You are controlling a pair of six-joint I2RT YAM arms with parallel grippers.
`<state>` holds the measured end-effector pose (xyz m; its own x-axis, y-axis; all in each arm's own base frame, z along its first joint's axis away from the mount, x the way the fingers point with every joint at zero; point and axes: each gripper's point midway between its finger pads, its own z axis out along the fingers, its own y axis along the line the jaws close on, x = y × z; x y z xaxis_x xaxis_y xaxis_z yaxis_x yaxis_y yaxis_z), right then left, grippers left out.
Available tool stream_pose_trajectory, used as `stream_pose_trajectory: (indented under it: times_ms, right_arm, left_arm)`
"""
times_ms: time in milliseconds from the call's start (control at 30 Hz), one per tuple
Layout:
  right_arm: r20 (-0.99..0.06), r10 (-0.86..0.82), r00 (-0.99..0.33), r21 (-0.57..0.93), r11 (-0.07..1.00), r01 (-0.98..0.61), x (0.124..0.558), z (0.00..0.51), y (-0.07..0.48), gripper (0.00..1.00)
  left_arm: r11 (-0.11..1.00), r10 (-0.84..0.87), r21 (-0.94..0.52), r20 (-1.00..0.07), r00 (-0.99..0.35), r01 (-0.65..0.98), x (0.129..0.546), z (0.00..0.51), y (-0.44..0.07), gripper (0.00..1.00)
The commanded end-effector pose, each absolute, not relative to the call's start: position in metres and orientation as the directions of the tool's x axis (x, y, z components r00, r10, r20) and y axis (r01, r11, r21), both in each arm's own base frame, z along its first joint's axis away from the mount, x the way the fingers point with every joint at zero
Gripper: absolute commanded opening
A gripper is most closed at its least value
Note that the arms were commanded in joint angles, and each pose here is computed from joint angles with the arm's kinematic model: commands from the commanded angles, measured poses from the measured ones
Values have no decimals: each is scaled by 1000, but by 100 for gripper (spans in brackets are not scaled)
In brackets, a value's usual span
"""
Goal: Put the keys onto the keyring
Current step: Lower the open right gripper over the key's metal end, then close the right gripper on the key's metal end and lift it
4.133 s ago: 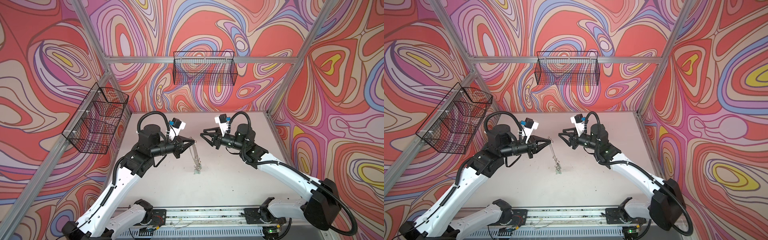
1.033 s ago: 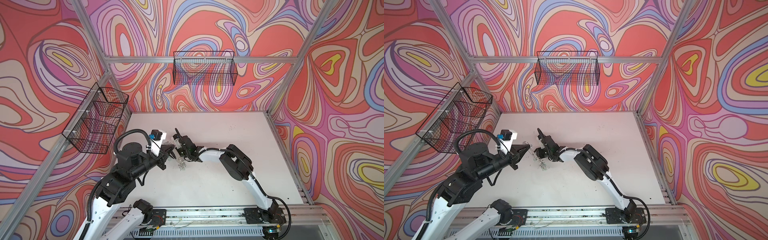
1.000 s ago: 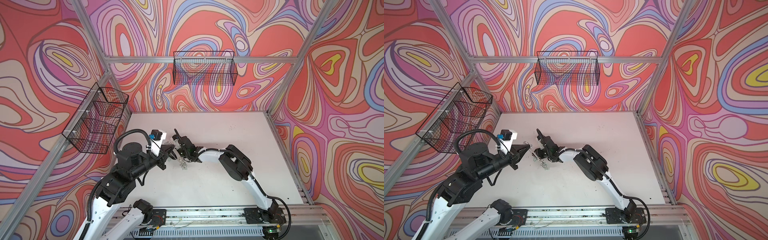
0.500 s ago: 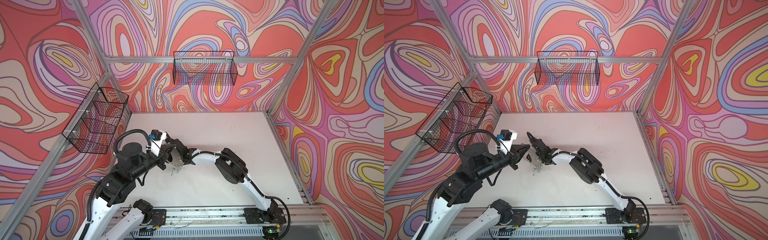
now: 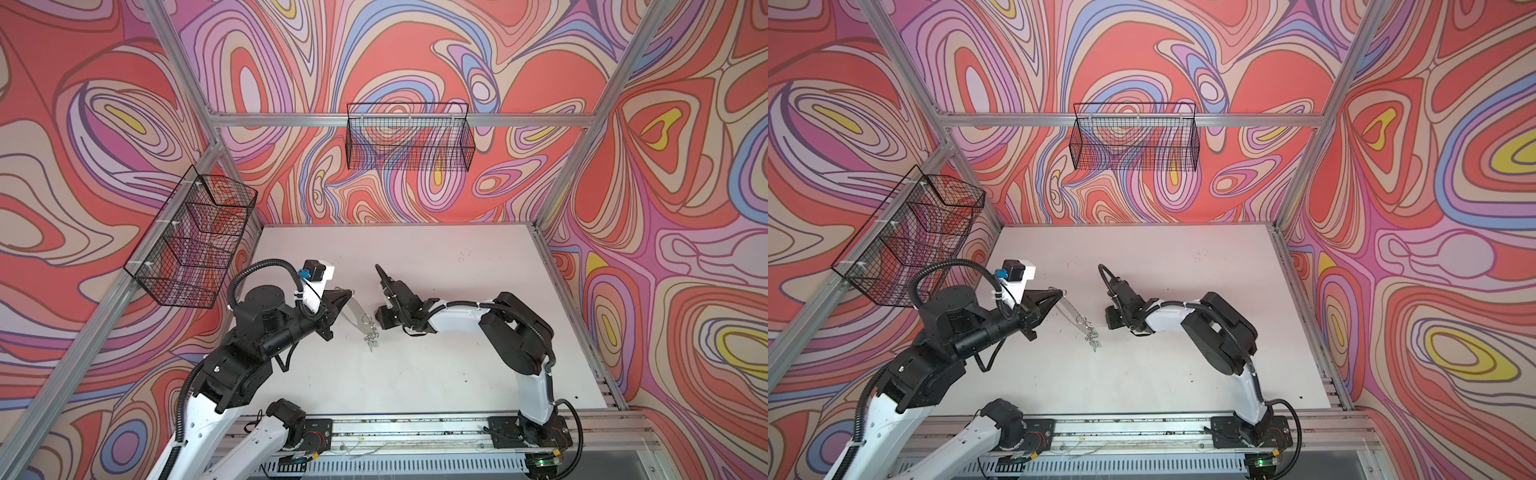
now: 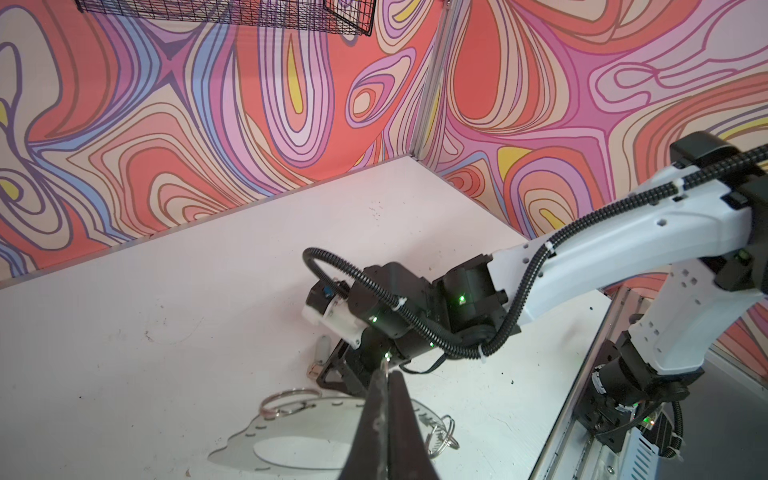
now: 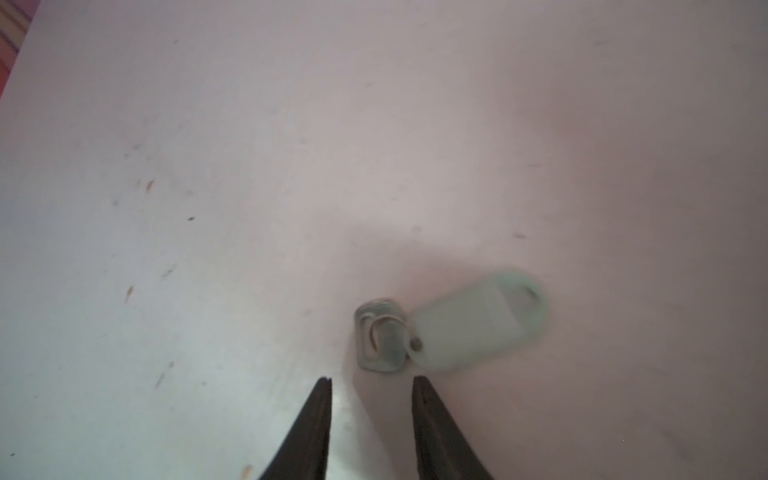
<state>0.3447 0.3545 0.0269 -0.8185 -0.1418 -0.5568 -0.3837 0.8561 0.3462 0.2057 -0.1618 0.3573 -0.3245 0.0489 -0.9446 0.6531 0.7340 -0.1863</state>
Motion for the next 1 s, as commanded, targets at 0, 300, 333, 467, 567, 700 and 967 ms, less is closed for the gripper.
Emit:
stream_pose_trajectory:
  times_ms: [0, 300, 333, 467, 567, 700, 967]
  right_arm:
    - [-477, -159, -865, 256, 916, -310, 334, 1, 296, 36]
    - [-541, -271, -796, 211, 873, -440, 352, 44, 314, 36]
    - [-537, -271, -799, 210, 874, -438, 354, 43, 316, 36]
    - [-532, -289, -796, 199, 871, -449, 360, 40, 329, 36]
    - [-526, -319, -789, 147, 879, -453, 366, 36, 337, 36]
    - [-500, -346, -794, 76, 895, -439, 367, 26, 345, 37]
    - [-473, -353, -807, -14, 919, -394, 363, 18, 337, 36]
  left_arm:
    - [709, 29, -203, -949, -315, 675, 210, 361, -170, 0]
    - [713, 22, -210, -947, -320, 669, 214, 356, -171, 0]
    - [716, 24, -207, -947, -320, 667, 214, 356, -170, 0]
    - [722, 29, -200, -947, -319, 663, 214, 353, -168, 0]
    - [727, 27, -197, -949, -313, 658, 214, 352, -167, 0]
    - [731, 30, -188, -951, -306, 655, 213, 353, -165, 0]
    - [732, 33, -178, -955, -295, 658, 212, 352, -164, 0]
